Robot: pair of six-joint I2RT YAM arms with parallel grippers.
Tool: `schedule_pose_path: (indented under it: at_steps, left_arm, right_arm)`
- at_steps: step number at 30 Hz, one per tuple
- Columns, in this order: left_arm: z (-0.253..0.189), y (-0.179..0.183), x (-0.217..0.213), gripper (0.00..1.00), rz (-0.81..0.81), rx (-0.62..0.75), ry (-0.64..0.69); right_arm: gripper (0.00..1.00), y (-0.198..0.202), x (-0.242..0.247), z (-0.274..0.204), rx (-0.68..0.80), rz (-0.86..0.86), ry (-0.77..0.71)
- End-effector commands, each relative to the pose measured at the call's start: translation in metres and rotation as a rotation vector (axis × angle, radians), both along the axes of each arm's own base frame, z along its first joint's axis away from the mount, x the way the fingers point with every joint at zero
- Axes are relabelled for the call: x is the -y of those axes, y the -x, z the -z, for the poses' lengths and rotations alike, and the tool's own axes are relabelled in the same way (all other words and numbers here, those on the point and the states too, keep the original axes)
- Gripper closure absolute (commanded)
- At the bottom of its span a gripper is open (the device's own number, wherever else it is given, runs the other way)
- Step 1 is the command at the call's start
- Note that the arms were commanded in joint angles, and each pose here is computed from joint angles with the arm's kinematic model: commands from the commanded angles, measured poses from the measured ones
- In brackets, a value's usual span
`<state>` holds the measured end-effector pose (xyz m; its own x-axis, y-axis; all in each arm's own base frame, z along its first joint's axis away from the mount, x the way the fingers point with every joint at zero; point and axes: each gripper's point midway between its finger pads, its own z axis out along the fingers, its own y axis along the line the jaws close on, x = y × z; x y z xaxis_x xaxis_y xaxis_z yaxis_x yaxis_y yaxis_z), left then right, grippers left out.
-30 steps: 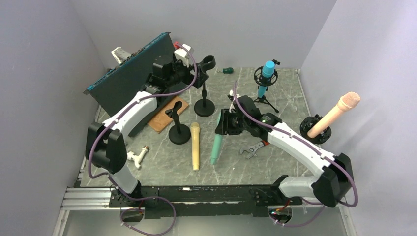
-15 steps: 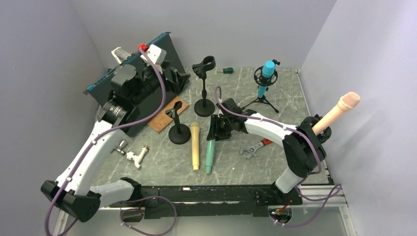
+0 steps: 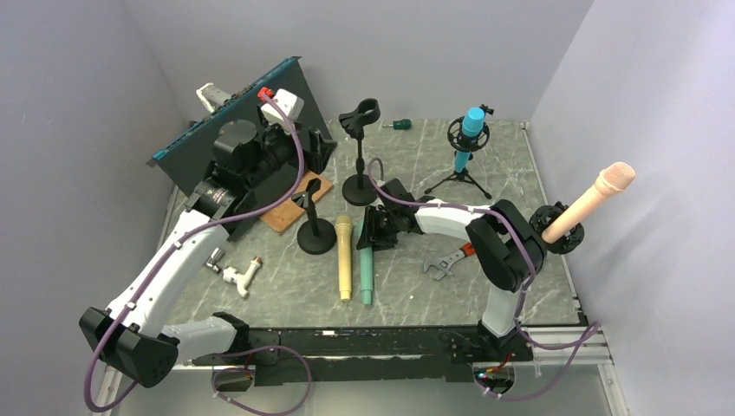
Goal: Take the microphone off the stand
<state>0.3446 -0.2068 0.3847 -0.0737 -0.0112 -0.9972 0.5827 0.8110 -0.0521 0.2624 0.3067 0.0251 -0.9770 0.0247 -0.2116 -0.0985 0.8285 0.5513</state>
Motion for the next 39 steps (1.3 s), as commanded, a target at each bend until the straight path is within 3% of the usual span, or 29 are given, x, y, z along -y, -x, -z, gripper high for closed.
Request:
schedule_pose_path:
  at_steps: [1,4,10,15,23,28,39]
  left_arm:
    - [-0.021,0.005,-0.003,0.02,-0.016,0.063,0.01]
    - [-0.027,0.01,-0.002,0.02,-0.01,0.083,0.013]
    - [-0.027,0.017,0.001,0.02,-0.015,0.121,-0.049]
    - [-0.028,0.02,0.003,0.02,-0.022,0.138,-0.069]
    - [-0.028,0.022,0.002,0.02,-0.037,0.146,-0.075]
    - [-0.036,0.025,-0.013,0.01,-0.103,0.183,-0.067]
    - [-0.044,0.031,-0.027,0.01,-0.17,0.239,-0.058]
  right_arm:
    - [0.88,-0.026,-0.009,-0.009,0.072,0.076,-0.026]
    - [0.79,-0.027,-0.01,-0.008,0.072,0.1,-0.041]
    - [0.46,-0.024,-0.008,-0.008,0.08,0.123,-0.035]
    - [0.3,-0.024,0.0,-0.018,0.122,0.124,-0.012]
    - [0.22,-0.034,0.023,-0.058,0.262,0.151,0.071]
    - [0.14,-0.058,0.047,-0.125,0.454,0.219,0.141]
    - [0.08,-0.126,0.058,-0.315,0.808,0.371,-0.139]
